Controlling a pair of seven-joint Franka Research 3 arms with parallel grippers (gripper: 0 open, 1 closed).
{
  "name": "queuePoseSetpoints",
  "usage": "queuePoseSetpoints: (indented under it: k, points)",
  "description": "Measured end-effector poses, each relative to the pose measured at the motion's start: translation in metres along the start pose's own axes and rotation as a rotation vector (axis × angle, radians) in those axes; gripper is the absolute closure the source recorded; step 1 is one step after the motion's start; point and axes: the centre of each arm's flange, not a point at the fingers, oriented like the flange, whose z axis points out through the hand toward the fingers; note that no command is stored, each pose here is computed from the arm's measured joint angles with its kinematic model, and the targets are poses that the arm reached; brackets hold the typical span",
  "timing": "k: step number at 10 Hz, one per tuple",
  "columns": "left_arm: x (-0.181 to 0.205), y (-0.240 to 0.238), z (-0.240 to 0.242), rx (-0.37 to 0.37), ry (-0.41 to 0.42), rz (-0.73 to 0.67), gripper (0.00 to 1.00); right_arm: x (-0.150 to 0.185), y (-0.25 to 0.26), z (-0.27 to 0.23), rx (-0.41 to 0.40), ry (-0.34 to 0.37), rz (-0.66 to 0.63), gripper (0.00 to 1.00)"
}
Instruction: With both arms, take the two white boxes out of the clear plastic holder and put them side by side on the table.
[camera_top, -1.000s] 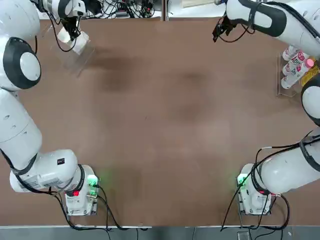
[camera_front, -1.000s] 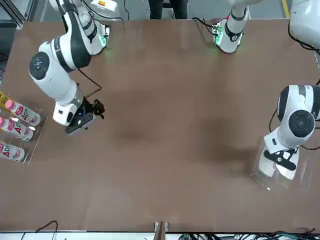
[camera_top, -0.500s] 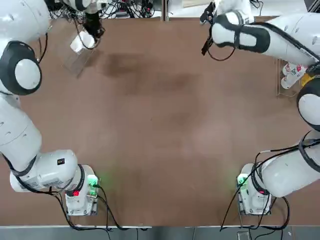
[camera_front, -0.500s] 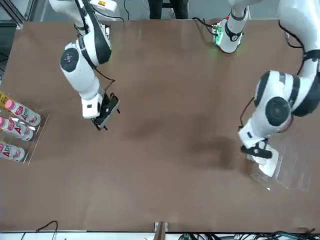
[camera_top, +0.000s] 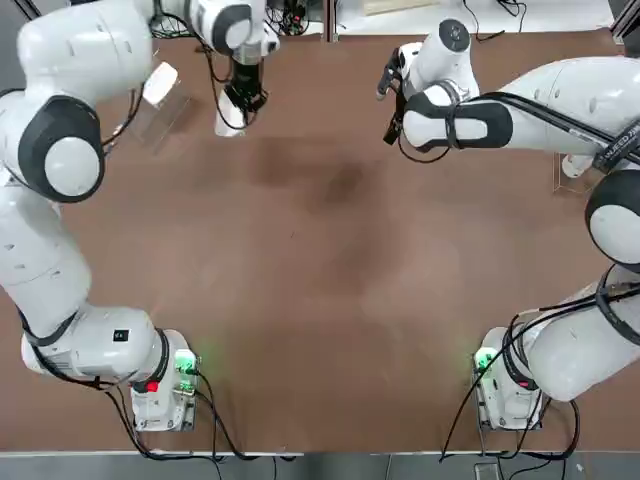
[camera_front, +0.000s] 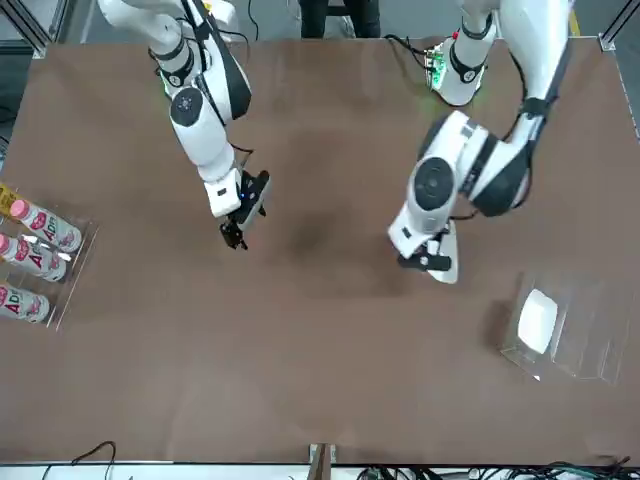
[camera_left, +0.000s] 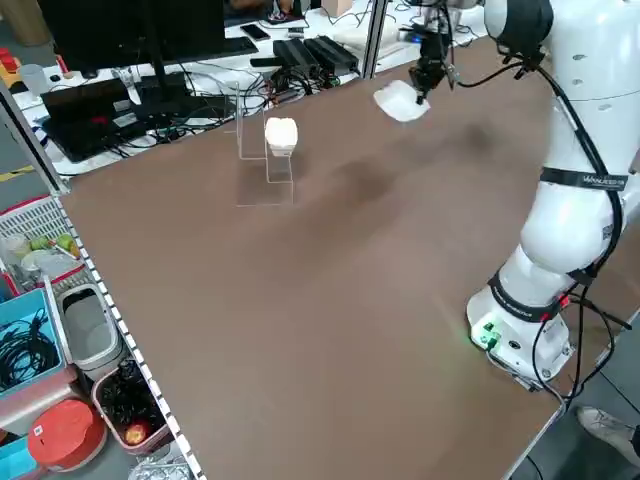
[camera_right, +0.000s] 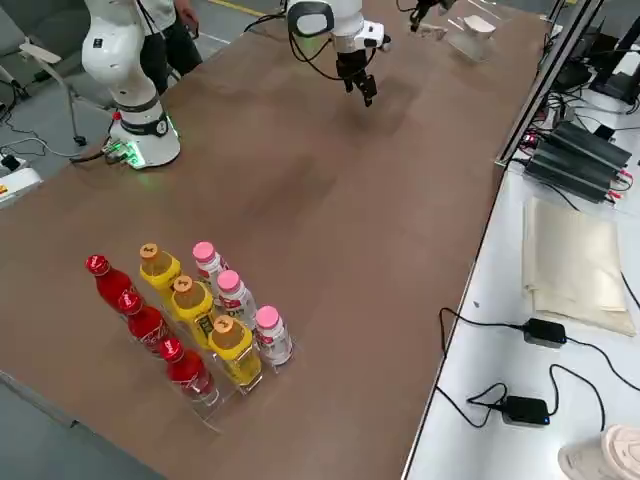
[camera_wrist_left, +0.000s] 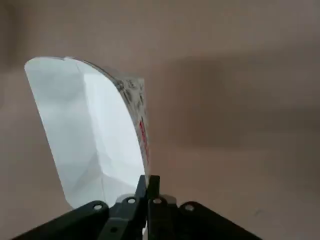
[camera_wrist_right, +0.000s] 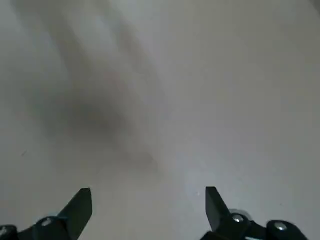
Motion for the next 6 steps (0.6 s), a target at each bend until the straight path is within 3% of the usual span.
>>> queuePoseSetpoints:
  k: [3, 6]
  points:
    - [-0.038, 0.079, 0.031, 0.005, -0.055, 0.0, 0.98, -0.013, 0.002, 0.012, 0.004, -0.021, 0.01, 0.0]
    - [-0.076, 0.166, 0.062, -0.034, -0.04, -0.024, 0.98, -0.019, 0.005, 0.038, -0.019, -0.004, 0.017, 0.0]
